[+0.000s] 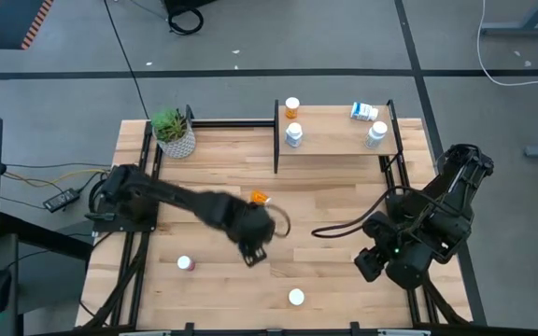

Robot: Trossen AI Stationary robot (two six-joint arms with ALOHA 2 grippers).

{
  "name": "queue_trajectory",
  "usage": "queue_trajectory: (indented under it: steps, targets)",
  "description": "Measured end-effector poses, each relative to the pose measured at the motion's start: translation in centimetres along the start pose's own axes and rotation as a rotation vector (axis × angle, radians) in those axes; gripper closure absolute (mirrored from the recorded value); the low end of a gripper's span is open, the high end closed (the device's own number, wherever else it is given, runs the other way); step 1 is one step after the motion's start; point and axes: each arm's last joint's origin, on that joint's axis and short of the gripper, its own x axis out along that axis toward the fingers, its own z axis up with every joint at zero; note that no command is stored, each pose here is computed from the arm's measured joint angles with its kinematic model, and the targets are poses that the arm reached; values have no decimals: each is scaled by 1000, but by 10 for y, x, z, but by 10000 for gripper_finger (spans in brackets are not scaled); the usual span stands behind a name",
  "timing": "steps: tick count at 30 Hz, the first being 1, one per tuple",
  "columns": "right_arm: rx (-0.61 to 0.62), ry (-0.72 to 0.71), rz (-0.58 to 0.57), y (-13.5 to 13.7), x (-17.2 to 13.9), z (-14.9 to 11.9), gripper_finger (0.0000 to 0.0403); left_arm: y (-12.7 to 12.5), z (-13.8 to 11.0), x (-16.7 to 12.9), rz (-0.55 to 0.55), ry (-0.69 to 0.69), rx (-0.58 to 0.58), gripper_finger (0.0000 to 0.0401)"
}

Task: Pick and place medicine bottles onto shelf by color
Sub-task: Put the blue pill bottle on the shelf

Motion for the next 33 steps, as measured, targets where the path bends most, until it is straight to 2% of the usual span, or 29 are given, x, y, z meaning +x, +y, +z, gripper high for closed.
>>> queue_trajectory:
  steps: [3,8,9,12,17,21,24,29,33]
  targets:
    - [35,-25,8,0,0,1,144,16,29,-31,-28,-97,71,198]
    - [57,-143,18,2,3,14,144,55,69,-74,-39,-260,96,196]
    - [47,-160,15,3,4,20,144,62,74,-80,-39,-280,104,193]
    - [-92,-238,-5,7,7,38,144,79,87,-94,-60,-330,174,192]
    - [-201,-435,30,14,4,63,144,86,98,-112,-226,-402,284,200]
    - [-239,-540,58,16,-15,87,144,85,97,-123,-324,-424,443,193]
    - [-311,-598,79,21,-33,109,144,85,97,-124,-341,-432,538,188]
    - [-462,-656,208,35,-57,147,140,90,99,-125,-326,-458,650,195]
    - [-610,-626,177,30,-57,166,123,99,103,-126,-303,-471,666,192]
